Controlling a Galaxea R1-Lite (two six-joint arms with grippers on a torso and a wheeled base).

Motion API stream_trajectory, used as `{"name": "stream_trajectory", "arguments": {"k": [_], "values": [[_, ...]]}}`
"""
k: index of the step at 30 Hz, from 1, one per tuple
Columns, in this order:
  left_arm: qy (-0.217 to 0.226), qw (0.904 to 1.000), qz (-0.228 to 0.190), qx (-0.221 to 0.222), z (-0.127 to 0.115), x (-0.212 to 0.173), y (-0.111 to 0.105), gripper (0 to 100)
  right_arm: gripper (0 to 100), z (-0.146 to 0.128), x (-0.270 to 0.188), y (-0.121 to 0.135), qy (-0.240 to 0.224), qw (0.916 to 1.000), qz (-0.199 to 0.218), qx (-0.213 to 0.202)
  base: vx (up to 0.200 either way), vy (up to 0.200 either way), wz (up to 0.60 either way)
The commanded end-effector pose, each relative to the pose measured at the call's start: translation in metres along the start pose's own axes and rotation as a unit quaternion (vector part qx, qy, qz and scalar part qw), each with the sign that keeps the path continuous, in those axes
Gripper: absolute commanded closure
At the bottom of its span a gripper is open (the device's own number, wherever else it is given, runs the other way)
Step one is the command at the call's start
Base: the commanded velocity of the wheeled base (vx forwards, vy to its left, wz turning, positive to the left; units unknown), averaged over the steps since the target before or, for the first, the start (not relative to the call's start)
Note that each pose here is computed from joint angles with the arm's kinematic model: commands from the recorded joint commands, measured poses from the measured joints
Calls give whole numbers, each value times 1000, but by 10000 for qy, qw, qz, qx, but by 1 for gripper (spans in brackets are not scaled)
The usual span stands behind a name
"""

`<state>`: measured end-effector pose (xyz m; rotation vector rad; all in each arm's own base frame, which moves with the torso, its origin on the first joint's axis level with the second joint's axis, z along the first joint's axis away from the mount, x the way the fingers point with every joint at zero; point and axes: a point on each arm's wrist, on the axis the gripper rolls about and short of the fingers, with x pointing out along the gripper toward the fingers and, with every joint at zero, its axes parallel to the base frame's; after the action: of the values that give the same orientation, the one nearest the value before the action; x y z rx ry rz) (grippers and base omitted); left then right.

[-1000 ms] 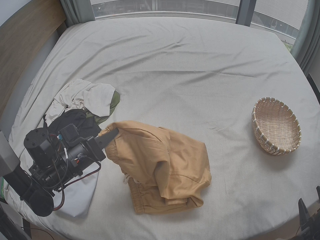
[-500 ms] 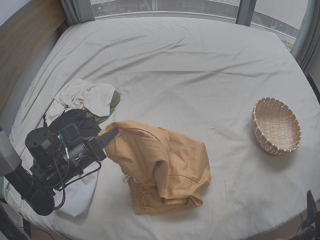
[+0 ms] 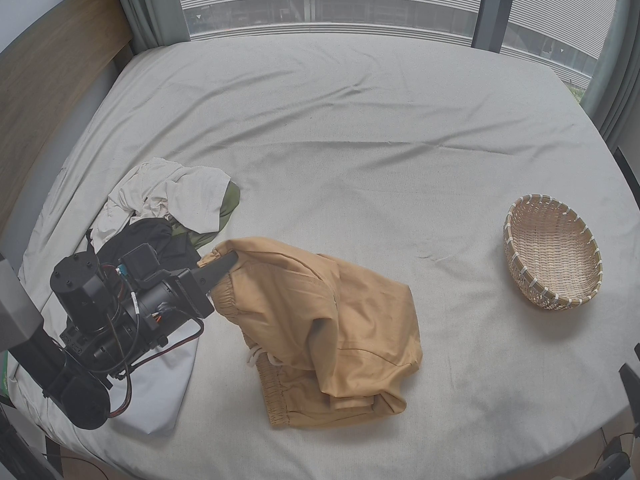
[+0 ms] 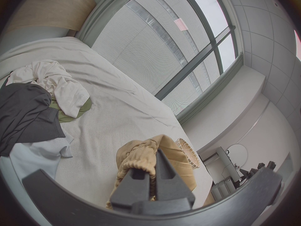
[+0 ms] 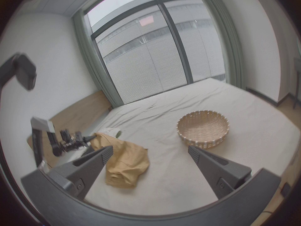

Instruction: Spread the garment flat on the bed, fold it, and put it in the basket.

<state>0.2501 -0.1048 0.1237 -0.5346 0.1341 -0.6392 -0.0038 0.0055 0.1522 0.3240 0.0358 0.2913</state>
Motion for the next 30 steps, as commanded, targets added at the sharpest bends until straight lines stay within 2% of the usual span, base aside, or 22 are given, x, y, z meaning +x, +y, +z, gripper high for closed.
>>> {"name": "stream_trajectory", "arguments": {"k": [1,7,13,15,16,17,18,19,20,26,30], "values": [[7,10000,-18,5,0,1,0,100,0,37,54,1,859,9935,326,670,0,0,0],[28,10000,4,5,-2,2,1,100,0,33,110,-5,1440,9848,504,832,0,0,0],[28,9999,4,112,-2,2,1,100,0,21,139,-5,1973,9733,651,976,0,0,0],[22,9999,0,114,-2,3,1,100,0,14,149,-1,2263,9652,732,1089,0,0,0],[22,9999,0,114,-2,3,1,100,0,14,149,-1,2263,9652,732,1089,0,0,0],[-5,9999,2,121,-1,5,2,100,0,8,157,1,2499,9578,754,1207,0,0,0],[0,9999,23,125,-1,6,4,100,0,4,161,2,2622,9538,749,1263,0,0,0],[0,9999,23,125,-1,6,4,100,0,4,161,2,2622,9538,749,1263,0,0,0],[-20,9999,29,122,-1,8,5,100,0,-6,172,3,2858,9458,743,1348,0,0,0],[-34,9999,38,125,0,9,6,100,0,-32,194,-4,3170,9350,594,1475,0,0,0],[-55,9999,44,130,1,8,6,100,0,-55,203,-6,3549,9180,441,1712,0,0,0]]}}
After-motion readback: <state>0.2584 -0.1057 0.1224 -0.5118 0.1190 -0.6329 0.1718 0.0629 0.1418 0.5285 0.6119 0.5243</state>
